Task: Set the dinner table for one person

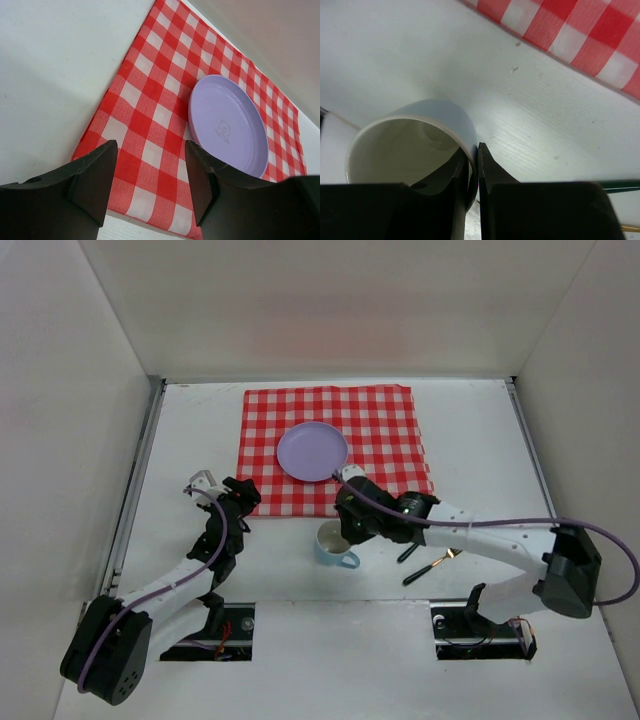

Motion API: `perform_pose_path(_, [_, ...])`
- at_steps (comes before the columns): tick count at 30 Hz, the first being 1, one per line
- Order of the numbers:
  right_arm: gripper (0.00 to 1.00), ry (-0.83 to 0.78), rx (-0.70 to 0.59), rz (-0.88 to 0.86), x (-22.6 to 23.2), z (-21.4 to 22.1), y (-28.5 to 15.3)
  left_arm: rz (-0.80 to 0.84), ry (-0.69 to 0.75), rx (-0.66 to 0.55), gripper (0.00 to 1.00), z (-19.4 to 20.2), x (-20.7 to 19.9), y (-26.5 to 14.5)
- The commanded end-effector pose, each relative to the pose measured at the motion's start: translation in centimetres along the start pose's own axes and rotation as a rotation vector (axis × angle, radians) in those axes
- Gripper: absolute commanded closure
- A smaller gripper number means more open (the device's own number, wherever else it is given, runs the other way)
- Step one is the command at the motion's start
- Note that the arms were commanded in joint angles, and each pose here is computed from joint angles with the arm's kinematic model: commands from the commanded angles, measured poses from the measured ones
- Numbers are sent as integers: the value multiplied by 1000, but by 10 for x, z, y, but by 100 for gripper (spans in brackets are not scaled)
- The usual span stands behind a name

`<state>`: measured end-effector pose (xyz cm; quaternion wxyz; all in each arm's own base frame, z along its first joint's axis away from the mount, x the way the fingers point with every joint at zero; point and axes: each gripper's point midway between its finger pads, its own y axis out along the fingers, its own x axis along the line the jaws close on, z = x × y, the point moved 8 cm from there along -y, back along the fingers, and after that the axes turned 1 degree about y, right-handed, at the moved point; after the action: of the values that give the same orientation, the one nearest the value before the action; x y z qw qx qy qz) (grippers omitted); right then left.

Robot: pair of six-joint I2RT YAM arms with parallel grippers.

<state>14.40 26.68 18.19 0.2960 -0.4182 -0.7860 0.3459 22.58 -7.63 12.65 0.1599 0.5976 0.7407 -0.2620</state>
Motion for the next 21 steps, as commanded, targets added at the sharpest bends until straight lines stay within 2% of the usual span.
perform_pose_path(1, [88, 119, -266, -85, -5, -71, -48, 14, -37, -17, 46, -5, -6, 2])
perform_pose_path(5, [88, 245, -441, 10, -60, -131, -39, 20, -45, -5, 46, -4, -6, 3])
perform_pose_path(10, [89, 388, -492, 203, -151, -205, -6, 21, -46, 1, 45, -3, -6, 3])
perform_pose_path(16, [89, 500, -422, 366, -243, -265, 37, 18, -22, 42, 44, 4, -9, 7])
perform_pose_path(21, [89, 561, -339, 436, -291, -276, 58, 14, -23, 49, 44, 4, -8, 9])
